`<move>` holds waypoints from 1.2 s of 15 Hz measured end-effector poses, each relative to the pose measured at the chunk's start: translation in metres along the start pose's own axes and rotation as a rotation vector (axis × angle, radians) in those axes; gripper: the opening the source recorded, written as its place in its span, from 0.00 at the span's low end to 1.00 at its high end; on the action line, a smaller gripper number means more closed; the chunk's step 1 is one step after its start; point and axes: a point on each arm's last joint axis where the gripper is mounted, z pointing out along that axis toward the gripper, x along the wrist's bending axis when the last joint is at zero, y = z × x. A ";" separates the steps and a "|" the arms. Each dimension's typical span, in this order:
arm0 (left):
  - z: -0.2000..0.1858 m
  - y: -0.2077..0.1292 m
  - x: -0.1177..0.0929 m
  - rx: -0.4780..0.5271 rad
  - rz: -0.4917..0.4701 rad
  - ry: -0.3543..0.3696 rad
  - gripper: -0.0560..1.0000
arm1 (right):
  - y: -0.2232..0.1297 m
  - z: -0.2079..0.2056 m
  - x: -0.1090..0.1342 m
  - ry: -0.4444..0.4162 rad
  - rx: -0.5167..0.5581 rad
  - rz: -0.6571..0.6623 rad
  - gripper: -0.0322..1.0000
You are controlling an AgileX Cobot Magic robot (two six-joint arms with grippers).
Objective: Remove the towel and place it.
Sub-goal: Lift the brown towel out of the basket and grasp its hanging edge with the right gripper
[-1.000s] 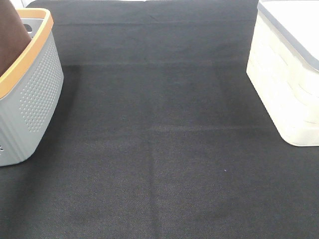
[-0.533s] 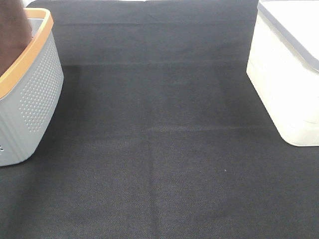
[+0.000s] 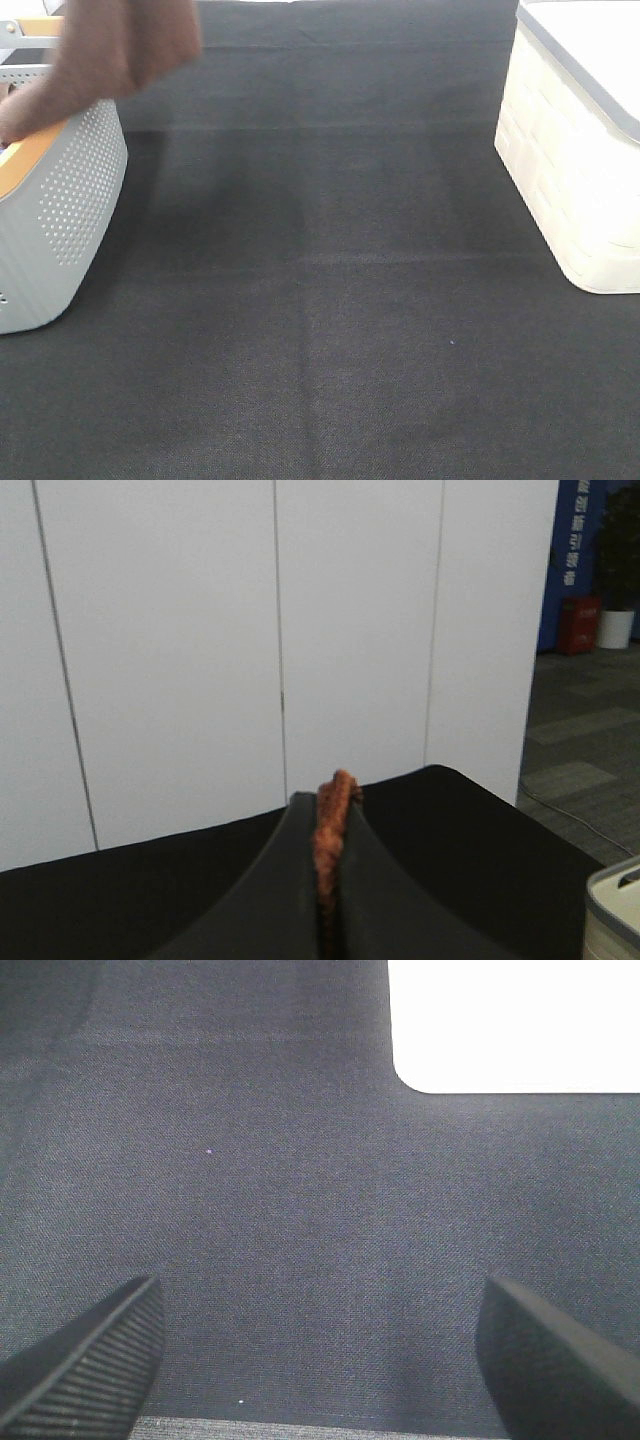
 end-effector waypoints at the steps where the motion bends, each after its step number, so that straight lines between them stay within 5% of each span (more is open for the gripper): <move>1: 0.012 -0.015 -0.010 0.037 0.000 -0.026 0.05 | 0.001 0.000 0.001 0.007 -0.006 0.004 0.81; 9: 0.065 -0.128 -0.054 0.429 -0.039 -0.089 0.05 | 0.042 0.013 0.031 0.378 -0.122 0.060 0.80; 14: 0.062 -0.131 -0.066 0.477 -0.183 -0.118 0.05 | 0.085 0.057 0.048 0.701 -0.161 -0.080 0.77; 18: 0.057 -0.130 -0.092 0.477 -0.158 -0.183 0.05 | 0.119 0.089 0.052 0.764 -0.179 -0.154 0.76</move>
